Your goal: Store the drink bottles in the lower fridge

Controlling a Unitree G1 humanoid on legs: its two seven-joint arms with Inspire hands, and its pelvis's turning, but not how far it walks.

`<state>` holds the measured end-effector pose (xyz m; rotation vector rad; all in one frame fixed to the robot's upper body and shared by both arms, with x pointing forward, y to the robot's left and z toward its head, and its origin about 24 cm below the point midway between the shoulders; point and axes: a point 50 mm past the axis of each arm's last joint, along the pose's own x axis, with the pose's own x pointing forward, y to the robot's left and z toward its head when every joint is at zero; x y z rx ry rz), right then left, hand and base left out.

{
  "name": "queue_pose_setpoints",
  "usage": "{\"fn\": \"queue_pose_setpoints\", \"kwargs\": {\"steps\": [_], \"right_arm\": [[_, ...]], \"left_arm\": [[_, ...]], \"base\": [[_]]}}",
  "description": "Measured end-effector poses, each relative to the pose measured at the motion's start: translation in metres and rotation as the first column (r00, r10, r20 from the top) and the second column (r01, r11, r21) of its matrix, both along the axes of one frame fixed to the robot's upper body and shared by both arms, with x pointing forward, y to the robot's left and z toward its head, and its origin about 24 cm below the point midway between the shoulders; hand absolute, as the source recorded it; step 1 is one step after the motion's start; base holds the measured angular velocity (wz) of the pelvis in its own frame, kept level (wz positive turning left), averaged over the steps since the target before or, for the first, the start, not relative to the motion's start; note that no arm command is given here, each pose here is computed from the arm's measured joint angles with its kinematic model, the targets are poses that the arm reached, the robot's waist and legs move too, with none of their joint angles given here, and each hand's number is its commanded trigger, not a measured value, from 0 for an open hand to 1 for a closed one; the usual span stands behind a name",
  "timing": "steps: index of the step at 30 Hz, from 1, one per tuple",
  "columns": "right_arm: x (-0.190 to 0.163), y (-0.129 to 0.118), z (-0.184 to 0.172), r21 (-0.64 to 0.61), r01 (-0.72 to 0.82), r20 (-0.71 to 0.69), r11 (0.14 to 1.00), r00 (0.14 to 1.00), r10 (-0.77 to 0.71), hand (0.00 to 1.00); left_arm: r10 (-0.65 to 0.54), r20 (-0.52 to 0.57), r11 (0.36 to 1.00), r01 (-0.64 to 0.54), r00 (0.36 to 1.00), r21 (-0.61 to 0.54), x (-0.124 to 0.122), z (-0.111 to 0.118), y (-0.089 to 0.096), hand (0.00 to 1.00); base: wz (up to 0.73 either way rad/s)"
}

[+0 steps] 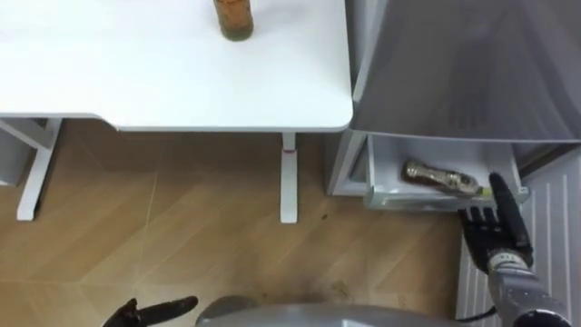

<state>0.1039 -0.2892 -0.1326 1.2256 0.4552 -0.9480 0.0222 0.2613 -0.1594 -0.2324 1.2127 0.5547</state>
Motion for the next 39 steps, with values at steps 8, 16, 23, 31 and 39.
{"fn": "queue_pose_setpoints", "kwargs": {"steps": [8, 16, 23, 31, 39], "right_arm": [[-0.045, 0.004, -0.014, 0.010, 0.035, -0.150, 0.999, 0.988, -0.033, 0.00], [-0.103, 0.011, -0.025, 0.031, -0.109, -0.415, 0.994, 0.903, 0.112, 0.00], [-0.112, 0.029, -0.033, 0.159, -0.606, -0.658, 0.779, 0.524, 0.542, 0.00], [-0.079, 0.031, -0.033, 0.120, -0.766, -0.663, 0.631, 0.411, 0.626, 0.00], [-0.080, 0.035, -0.034, 0.108, -0.821, -0.672, 0.560, 0.355, 0.650, 0.00]], "left_arm": [[0.201, -0.010, 0.979, -0.200, 0.980, 0.031, -0.027, 0.002, 0.005, 0.00], [0.438, -0.006, 0.896, -0.437, 0.899, 0.079, -0.049, 0.004, 0.009, 0.00], [0.482, 0.064, 0.864, -0.486, 0.874, 0.128, -0.023, 0.008, 0.016, 0.00], [0.329, 0.387, 0.817, -0.465, 0.861, 0.341, 0.062, 0.058, 0.047, 0.00], [-0.067, 0.697, 0.622, -0.517, 0.714, 0.589, 0.128, 0.160, 0.051, 0.00]], "base": [[0.01], [0.08], [-0.01], [0.03], [0.00]]}}
